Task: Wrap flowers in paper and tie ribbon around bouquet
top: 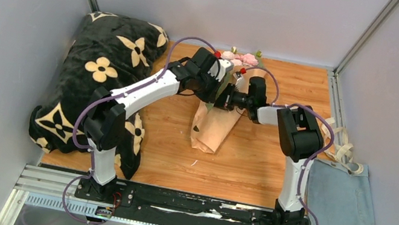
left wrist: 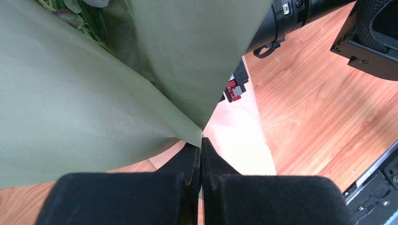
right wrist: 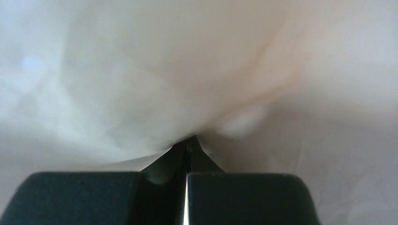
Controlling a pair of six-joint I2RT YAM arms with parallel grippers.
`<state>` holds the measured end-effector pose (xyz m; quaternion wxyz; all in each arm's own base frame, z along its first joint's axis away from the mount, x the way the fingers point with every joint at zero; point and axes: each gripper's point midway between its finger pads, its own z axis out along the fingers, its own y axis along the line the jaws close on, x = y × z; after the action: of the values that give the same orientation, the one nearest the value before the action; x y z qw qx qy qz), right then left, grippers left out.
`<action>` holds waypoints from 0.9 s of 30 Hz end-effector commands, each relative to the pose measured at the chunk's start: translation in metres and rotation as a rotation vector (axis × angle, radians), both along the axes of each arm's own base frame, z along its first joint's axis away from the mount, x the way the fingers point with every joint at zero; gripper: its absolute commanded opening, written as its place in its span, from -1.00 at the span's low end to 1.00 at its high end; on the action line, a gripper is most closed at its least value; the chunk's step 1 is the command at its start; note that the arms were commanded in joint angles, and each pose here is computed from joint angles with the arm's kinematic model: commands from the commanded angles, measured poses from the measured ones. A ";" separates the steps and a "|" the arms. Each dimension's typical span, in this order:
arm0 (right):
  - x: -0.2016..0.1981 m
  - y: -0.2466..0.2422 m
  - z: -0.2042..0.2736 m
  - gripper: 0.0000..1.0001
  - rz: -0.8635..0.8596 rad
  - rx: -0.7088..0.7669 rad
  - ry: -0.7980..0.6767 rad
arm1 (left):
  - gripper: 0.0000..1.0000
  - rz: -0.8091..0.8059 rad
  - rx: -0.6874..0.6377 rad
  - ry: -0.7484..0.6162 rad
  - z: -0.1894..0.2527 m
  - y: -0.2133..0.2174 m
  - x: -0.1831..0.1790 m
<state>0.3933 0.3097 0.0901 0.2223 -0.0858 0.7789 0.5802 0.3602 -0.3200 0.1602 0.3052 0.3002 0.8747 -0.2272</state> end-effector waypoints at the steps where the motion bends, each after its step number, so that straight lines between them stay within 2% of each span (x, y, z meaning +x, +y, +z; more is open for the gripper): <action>1: 0.013 0.009 0.000 -1.00 -0.028 -0.025 -0.026 | -1.00 -0.023 0.017 -0.047 0.009 0.004 0.001; 5: 0.019 0.009 -0.045 -1.00 -0.063 -0.089 0.070 | -1.00 -0.038 0.008 -0.057 0.011 0.000 0.003; 11: -0.009 0.011 -0.091 -1.00 -0.025 -0.149 0.203 | -1.00 -0.170 -0.065 -0.101 0.026 -0.035 0.001; 15: -0.025 0.002 -0.080 -1.00 -0.008 -0.170 0.196 | -1.00 -0.229 -0.058 -0.074 -0.003 -0.051 0.002; 18: -0.031 -0.006 -0.051 -1.00 -0.013 -0.176 0.148 | -1.00 -0.232 -0.025 -0.051 -0.030 -0.053 0.006; 23: -0.026 -0.026 -0.015 -1.00 -0.098 -0.189 0.100 | -1.00 -0.245 -0.026 -0.053 -0.043 -0.054 0.005; 27: -0.014 -0.046 -0.003 -1.00 -0.200 -0.264 0.099 | -1.00 -0.253 -0.001 -0.055 -0.054 -0.053 0.005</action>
<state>0.3683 0.2801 0.0579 0.1863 -0.0174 0.8554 0.4831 0.3667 -0.3734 0.1231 0.3021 0.3980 0.8239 -0.2676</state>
